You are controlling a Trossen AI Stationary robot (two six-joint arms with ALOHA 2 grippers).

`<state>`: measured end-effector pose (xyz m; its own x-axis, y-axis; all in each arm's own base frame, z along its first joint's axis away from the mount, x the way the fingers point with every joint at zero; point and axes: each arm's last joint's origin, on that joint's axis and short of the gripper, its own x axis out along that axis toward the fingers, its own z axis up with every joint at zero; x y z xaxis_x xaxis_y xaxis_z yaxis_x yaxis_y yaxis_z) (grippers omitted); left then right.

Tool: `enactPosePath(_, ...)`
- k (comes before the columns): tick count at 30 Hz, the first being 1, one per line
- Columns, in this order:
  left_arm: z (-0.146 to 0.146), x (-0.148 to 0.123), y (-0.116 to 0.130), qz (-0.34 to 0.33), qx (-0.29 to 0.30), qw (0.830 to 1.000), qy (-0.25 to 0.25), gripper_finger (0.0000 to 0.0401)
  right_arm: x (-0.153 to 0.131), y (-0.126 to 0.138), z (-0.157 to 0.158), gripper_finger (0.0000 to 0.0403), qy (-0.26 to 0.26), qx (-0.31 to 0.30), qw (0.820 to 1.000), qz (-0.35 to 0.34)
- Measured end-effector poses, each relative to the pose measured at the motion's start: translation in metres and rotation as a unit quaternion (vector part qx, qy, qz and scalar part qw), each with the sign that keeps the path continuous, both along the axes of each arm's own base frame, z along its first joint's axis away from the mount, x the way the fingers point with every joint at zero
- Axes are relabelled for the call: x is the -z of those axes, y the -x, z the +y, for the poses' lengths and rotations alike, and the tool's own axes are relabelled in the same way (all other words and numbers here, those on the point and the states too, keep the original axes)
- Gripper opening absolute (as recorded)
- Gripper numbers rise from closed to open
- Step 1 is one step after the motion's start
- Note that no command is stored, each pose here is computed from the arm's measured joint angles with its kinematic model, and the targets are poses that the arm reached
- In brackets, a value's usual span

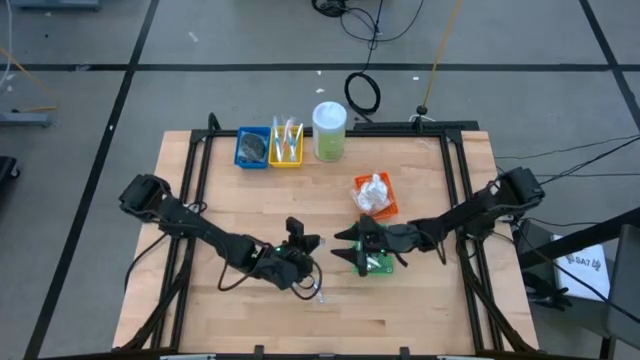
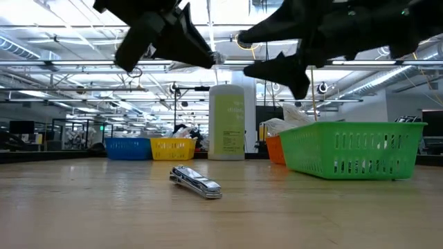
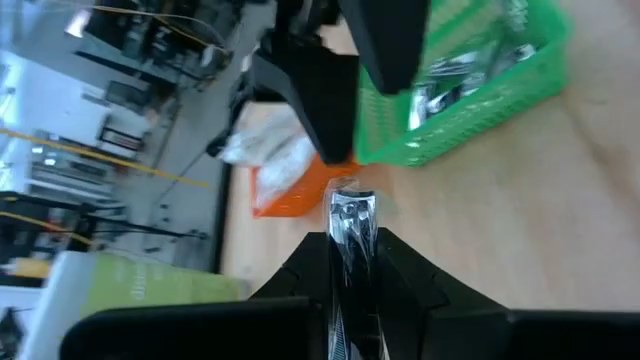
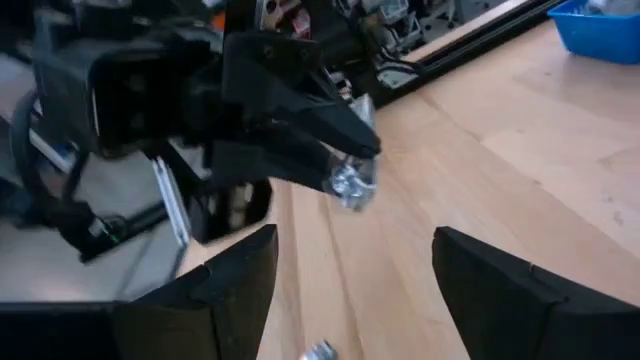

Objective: Pick & Place Travel size toiletries
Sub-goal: Put the nail cutter into the green bin

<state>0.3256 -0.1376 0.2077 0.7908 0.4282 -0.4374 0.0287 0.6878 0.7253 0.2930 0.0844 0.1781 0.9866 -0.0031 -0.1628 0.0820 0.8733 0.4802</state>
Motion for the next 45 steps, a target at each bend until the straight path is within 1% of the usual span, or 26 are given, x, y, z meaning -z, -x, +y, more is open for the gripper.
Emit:
enactPosePath(2, 0.003, -0.001, -0.001, 0.005, -0.002, 1.0, -0.016, 0.0039, 0.003, -0.004, -0.003, 0.0251, -0.02, -0.003, 1.0, -0.011)
enactPosePath(4, 0.005, -0.002, -0.003, 0.006, -0.003, 1.0, -0.02, 0.0039, 0.006, -0.007, -0.005, 0.0251, -0.032, -0.004, 0.999, -0.022)
enactPosePath(10, 0.007, -0.002, -0.004, 0.003, -0.007, 1.0, -0.02, 0.004, 0.008, -0.012, -0.01, 0.0251, -0.042, 0.001, 0.998, -0.051)
enactPosePath(16, 0.005, -0.008, -0.007, -0.023, 0.0, 1.0, -0.016, 0.0043, 0.007, -0.016, -0.016, 0.0251, -0.041, 0.012, 0.998, -0.053)
enactPosePath(21, 0.004, -0.013, -0.011, -0.044, 0.021, 0.999, -0.008, 0.0039, 0.001, -0.022, -0.014, 0.0251, -0.022, 0.009, 0.998, -0.054)
enactPosePath(26, 0.005, -0.013, -0.012, -0.045, 0.018, 0.999, -0.006, 0.0041, 0.0, -0.022, -0.014, 0.0251, -0.017, 0.008, 0.998, -0.055)
enactPosePath(28, 0.005, -0.013, -0.012, -0.046, 0.016, 0.999, -0.007, 0.0045, 0.0, -0.022, -0.014, 0.0244, -0.017, 0.008, 0.998, -0.052)
enactPosePath(31, 0.005, -0.013, -0.012, -0.046, 0.016, 0.999, -0.007, 0.0045, 0.001, -0.022, -0.014, 0.0216, -0.016, 0.008, 0.999, -0.051)
enactPosePath(33, 0.005, -0.013, -0.012, -0.046, 0.015, 0.999, -0.007, 0.0041, 0.0, -0.022, -0.014, 0.0185, -0.016, 0.007, 0.998, -0.052)
enactPosePath(36, 0.005, -0.013, -0.012, -0.047, 0.013, 0.999, -0.004, 0.004, 0.0, -0.023, -0.014, 0.0124, -0.015, 0.0, 0.998, -0.054)
enactPosePath(39, 0.005, -0.013, -0.011, -0.05, 0.009, 0.999, 0.0, 0.0051, -0.001, -0.023, -0.013, 0.0054, -0.004, -0.02, 0.998, -0.06)
enactPosePath(40, 0.005, -0.013, -0.011, -0.05, 0.008, 0.999, 0.001, 0.0054, -0.001, -0.023, -0.013, 0.0044, 0.002, -0.024, 0.998, -0.06)
enactPosePath(42, 0.005, -0.013, -0.011, -0.051, 0.009, 0.999, 0.004, 0.0057, -0.001, -0.023, -0.012, 0.0045, 0.013, -0.031, 0.998, -0.06)
enactPosePath(45, 0.003, -0.012, -0.011, -0.06, 0.011, 0.998, 0.034, 0.0059, -0.001, -0.022, -0.012, 0.0045, 0.014, -0.033, 0.998, -0.059)
